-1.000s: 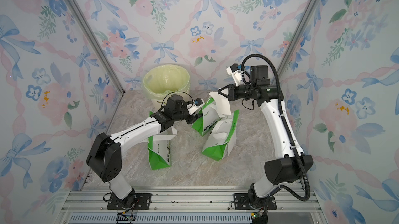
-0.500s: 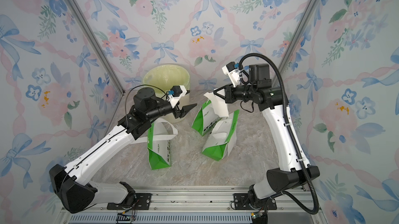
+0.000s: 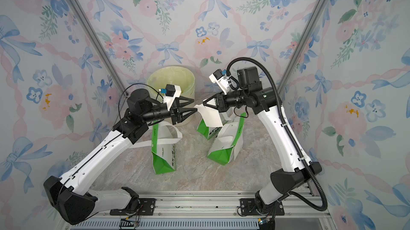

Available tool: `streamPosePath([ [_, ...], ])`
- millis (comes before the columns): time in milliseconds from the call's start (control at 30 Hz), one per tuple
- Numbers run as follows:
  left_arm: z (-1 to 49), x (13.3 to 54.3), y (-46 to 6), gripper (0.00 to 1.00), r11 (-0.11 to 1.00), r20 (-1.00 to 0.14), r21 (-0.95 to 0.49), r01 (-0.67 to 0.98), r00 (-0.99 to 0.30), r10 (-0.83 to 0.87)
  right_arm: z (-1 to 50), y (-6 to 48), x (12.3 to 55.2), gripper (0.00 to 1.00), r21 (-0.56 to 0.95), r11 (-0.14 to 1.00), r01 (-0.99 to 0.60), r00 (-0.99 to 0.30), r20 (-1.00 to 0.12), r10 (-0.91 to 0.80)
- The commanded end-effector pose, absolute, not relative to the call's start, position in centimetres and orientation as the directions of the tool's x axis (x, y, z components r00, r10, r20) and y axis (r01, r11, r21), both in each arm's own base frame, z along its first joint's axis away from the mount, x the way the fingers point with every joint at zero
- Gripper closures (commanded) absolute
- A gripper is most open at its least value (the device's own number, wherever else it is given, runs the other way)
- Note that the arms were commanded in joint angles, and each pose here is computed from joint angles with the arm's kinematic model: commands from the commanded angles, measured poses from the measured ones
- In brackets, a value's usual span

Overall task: Shred takeout receipts and throw away
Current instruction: Shred the takeout receipt.

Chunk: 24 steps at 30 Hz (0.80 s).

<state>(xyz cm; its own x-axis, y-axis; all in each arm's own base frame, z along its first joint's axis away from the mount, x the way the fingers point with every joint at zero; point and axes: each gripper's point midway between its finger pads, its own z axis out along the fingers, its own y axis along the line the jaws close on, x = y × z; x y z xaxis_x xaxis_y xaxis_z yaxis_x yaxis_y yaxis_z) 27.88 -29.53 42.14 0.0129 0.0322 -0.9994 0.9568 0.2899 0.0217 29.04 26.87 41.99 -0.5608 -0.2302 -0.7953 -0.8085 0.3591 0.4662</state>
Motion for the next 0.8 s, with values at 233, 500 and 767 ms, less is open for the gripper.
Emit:
streamPosePath([
  [233, 41.6, 28.2, -29.7, 0.7, 0.25, -1.0, -0.022, 0.968, -0.025, 0.009, 42.1, 28.3, 28.8, 1.0, 0.497, 0.296, -0.815, -0.566, -0.791, -0.231],
  [500, 41.2, 28.4, -30.0, 0.83, 0.225, -0.999, -0.035, 0.974, -0.038, 0.01, 42.2, 28.9, 29.3, 1.0, 0.502, 0.283, -0.817, -0.565, -0.795, -0.221],
  [767, 41.7, 28.9, -29.7, 1.0, 0.257, -1.0, -0.01, 0.966, -0.011, 0.004, 42.0, 29.2, 30.3, 1.0, 0.513, 0.297, -0.805, -0.578, -0.791, -0.201],
])
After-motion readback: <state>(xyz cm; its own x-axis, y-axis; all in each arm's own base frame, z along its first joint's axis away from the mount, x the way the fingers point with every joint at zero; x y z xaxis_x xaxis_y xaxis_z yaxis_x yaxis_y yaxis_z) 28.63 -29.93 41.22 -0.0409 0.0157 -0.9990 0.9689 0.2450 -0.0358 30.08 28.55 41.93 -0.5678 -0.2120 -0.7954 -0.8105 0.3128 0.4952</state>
